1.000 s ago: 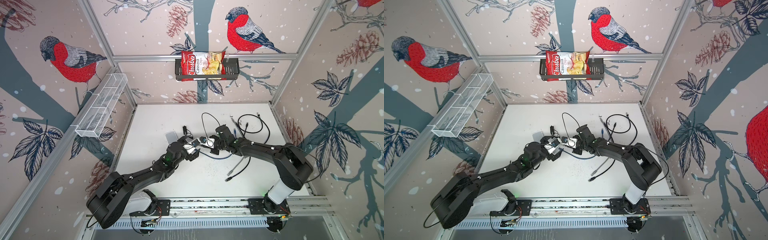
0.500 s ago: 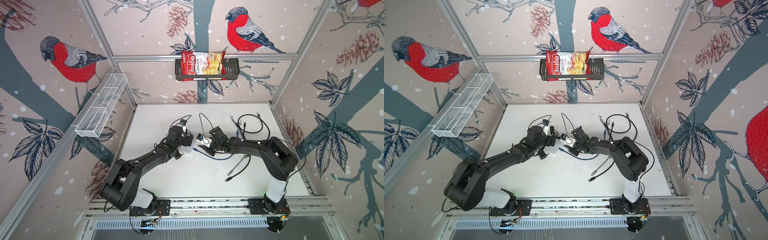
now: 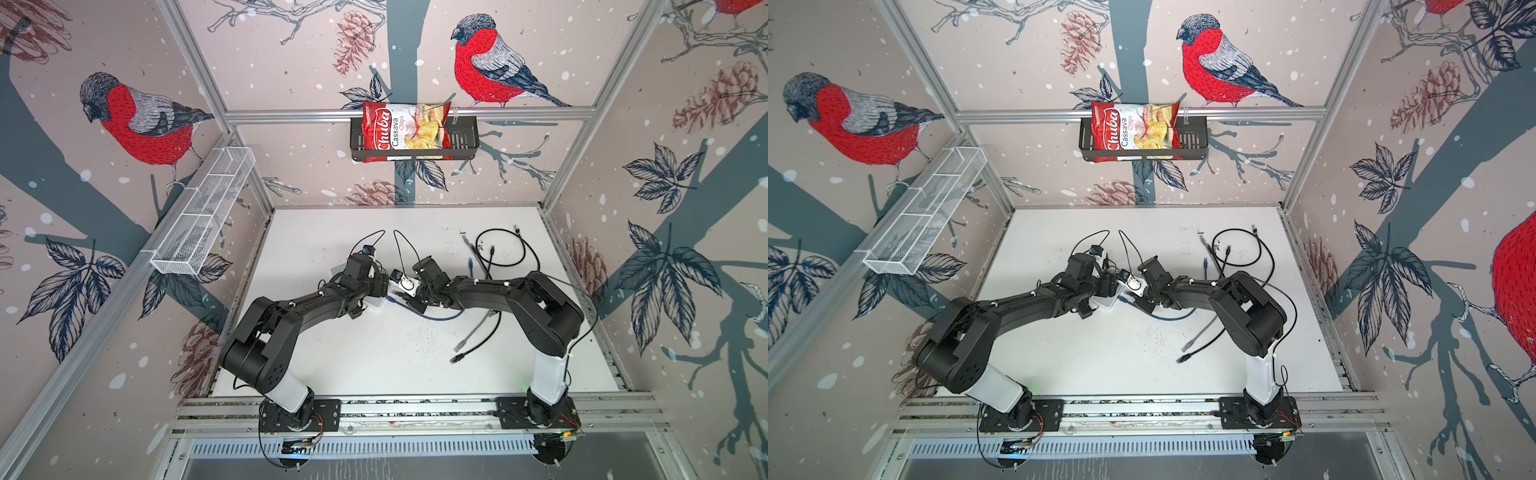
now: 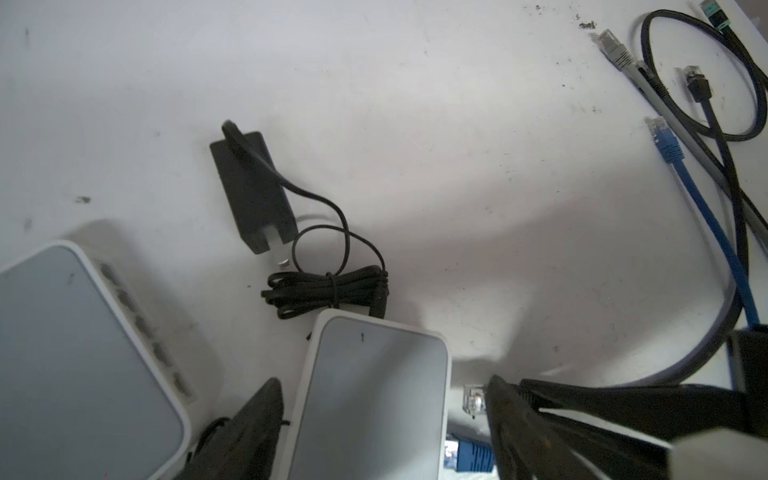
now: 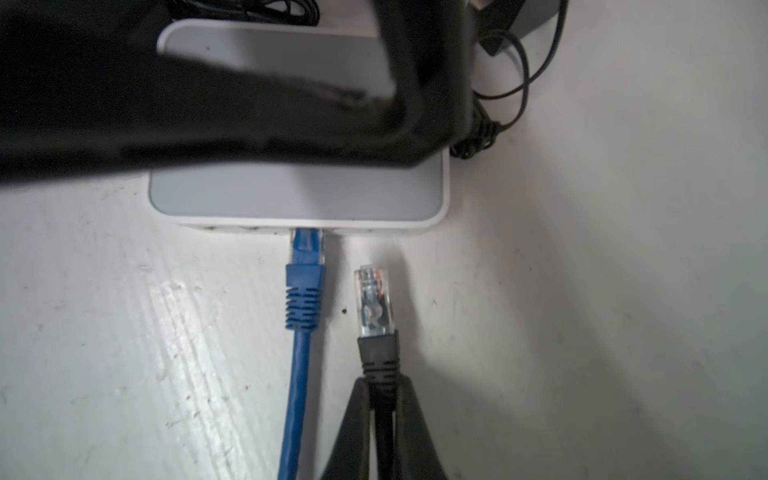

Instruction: Insert the plug into the switch port

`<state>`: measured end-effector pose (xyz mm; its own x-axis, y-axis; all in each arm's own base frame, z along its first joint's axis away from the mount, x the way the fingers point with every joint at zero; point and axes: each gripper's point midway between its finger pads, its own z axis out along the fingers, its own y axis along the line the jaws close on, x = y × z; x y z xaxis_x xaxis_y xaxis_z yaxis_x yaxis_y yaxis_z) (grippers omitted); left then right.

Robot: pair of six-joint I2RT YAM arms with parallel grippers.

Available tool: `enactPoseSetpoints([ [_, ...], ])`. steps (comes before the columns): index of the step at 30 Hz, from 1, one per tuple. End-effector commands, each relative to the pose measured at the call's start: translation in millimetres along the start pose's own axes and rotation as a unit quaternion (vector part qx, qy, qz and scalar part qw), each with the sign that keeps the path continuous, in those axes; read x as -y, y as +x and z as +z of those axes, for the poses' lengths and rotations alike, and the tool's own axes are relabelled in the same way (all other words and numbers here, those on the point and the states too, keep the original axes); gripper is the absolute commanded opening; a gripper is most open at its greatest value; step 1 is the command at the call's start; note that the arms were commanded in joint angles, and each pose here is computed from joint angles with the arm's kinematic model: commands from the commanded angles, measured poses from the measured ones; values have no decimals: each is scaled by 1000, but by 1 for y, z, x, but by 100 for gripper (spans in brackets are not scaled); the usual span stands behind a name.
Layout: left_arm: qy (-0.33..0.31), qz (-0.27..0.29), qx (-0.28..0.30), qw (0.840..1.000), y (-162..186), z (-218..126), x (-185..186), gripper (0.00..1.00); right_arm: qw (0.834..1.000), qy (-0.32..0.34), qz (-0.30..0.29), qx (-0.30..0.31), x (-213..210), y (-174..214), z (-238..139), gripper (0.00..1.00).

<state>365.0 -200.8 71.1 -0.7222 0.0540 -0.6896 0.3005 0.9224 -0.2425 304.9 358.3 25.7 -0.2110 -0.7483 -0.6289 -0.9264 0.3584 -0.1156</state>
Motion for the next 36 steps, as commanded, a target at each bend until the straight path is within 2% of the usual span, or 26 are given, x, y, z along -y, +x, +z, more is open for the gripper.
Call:
enactPoseSetpoints([
  [1,10,-20,-10,1000,5,2,2,73,1000,15,12,13,6,-10,3,2],
  [15,35,-31,-30,998,18,14,8,65,999,22,18,25,9,-17,11,2],
  [28,51,-27,-42,997,27,19,12,62,998,18,14,59,6,-28,7,2],
  [36,63,-10,-47,997,30,19,16,61,996,20,32,83,8,-29,2,2],
])
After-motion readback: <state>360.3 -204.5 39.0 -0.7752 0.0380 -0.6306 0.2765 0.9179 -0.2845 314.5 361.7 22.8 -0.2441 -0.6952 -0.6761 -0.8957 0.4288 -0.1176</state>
